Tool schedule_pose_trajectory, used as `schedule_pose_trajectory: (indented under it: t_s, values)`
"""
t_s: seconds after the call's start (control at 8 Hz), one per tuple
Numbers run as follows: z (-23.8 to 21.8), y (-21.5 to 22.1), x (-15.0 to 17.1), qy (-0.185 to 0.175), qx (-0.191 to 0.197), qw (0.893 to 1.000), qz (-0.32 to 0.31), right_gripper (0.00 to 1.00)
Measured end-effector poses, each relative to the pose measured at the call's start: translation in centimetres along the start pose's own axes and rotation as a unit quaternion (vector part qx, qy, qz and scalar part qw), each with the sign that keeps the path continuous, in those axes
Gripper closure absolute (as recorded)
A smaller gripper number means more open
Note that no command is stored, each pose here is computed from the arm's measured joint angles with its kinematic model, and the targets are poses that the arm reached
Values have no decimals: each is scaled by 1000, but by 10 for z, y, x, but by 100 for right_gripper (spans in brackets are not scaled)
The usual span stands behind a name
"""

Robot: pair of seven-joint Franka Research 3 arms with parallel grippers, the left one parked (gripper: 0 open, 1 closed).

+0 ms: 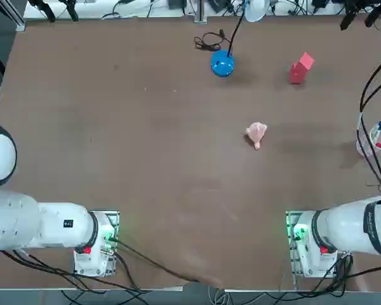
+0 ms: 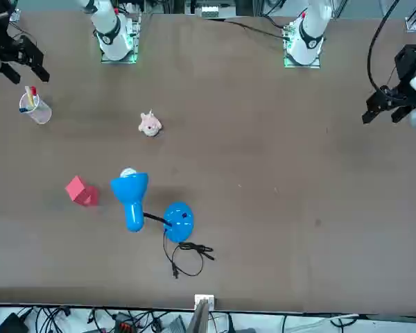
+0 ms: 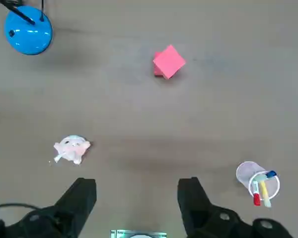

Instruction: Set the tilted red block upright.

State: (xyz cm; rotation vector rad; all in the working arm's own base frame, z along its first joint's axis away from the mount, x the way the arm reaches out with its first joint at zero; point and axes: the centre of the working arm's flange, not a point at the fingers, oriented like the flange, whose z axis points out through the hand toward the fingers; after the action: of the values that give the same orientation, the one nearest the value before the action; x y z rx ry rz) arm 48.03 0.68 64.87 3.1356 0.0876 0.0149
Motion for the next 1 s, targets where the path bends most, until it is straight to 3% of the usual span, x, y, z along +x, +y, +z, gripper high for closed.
schedule_pose_trajectory:
  t_s: [0.38, 0.75, 1.0]
  values:
    - [2, -1, 7, 0, -1, 1000, 0, 0]
    - [19, -7, 40, -11, 7, 1000, -3, 0]
    - [53, -9, 70, -17, 3, 998, -66, 0]
